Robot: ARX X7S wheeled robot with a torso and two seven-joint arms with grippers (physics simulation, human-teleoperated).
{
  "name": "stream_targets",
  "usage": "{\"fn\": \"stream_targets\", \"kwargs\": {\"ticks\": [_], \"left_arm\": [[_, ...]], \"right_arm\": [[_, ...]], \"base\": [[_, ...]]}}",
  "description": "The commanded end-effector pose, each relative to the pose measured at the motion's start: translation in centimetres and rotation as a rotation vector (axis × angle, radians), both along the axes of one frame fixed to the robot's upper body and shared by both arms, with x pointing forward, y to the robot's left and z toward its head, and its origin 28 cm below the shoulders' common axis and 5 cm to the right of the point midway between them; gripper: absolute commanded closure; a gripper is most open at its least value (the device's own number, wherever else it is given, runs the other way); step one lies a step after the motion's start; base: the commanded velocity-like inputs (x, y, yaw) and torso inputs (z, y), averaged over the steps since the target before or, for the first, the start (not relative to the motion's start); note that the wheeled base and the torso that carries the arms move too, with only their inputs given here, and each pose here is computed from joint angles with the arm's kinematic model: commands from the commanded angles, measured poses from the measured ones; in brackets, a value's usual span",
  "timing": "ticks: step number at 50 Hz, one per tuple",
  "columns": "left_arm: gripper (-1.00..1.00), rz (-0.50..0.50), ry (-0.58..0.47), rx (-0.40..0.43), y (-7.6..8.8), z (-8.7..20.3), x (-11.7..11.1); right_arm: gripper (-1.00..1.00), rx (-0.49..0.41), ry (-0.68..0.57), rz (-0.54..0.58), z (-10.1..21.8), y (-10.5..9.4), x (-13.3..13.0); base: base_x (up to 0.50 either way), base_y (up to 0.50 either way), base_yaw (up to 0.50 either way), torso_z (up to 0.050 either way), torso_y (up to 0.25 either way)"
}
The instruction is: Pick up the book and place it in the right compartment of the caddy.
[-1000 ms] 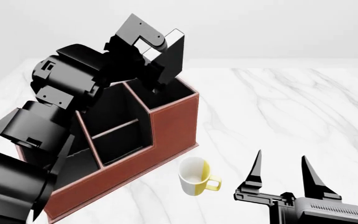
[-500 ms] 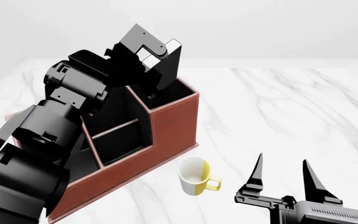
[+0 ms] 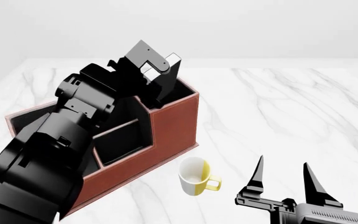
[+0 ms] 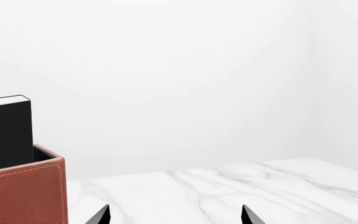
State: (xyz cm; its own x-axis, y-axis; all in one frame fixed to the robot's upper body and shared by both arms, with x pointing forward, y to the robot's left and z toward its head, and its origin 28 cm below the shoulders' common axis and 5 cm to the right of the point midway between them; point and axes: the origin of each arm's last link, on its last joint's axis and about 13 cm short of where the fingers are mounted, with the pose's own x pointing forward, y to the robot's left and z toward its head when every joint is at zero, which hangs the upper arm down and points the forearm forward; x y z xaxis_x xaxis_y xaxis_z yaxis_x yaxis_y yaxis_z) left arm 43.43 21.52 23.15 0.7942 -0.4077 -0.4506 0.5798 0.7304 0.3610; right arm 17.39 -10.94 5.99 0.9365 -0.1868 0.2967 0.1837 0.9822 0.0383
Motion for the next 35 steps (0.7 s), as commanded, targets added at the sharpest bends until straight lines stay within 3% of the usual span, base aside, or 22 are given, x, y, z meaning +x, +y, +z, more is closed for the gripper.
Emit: {"fn": "stream_targets", "kwargs": {"ticks": [1,2,3,10,19,21,25,26,27,31,35], "left_arm": [[1.0,0.006,-0.028,0.018,-0.6,-0.5,0.0],[1.0,0.007,-0.029,0.021,-0.6,-0.6,0.0],[-1.0,0.009,-0.035,0.037,-0.6,-0.8,0.0],[-1.0,-0.001,-0.086,0.004,-0.6,0.2,0.2],[-1.0,-0.04,-0.223,-0.179,0.0,3.6,-2.1],[-1.0,-0.065,-0.294,-0.267,0.6,5.2,-3.8],[-1.0,-0.085,-0.355,-0.333,1.1,5.8,-5.8],[-1.0,-0.068,-0.4,-0.395,1.9,5.9,-7.6],[-1.0,-0.079,-0.412,-0.394,1.7,6.1,-7.9],[-1.0,-0.096,-0.502,-0.435,2.3,4.8,-11.4],[-1.0,-0.018,-0.597,-0.577,2.6,3.1,-14.6]], "right_arm": [[-1.0,0.0,0.004,-0.004,-0.1,0.0,-0.1],[-1.0,0.0,0.004,-0.004,-0.1,0.0,-0.1],[-1.0,0.0,0.005,-0.005,-0.1,-0.1,-0.1],[-1.0,0.002,0.007,-0.007,-0.1,-0.2,0.1],[-1.0,0.0,0.004,-0.005,0.0,-0.1,0.1],[-1.0,-0.004,0.001,-0.005,0.0,-0.1,0.2],[-1.0,-0.011,-0.005,-0.007,0.0,-0.2,0.3],[-1.0,-0.022,-0.017,-0.013,0.2,-0.2,0.4],[-1.0,-0.022,-0.017,-0.013,0.2,-0.2,0.4],[-1.0,-0.059,-0.046,-0.032,0.6,-0.4,0.5],[-1.0,-0.075,-0.086,-0.072,1.7,-1.0,0.5]], "base": [[0.0,0.0,0.0,0.0,0.0],[0.0,0.0,0.0,0.0,0.0],[0.0,0.0,0.0,0.0,0.01],[0.0,0.0,0.0,0.0,0.0],[0.0,0.0,0.0,0.0,0.0],[0.0,0.0,0.0,0.0,0.0],[0.0,0.0,0.0,0.0,0.0],[0.0,0.0,0.0,0.0,0.0],[0.0,0.0,0.0,0.0,0.0],[0.0,0.0,0.0,0.0,0.0],[0.0,0.0,0.0,0.0,0.0]]}}
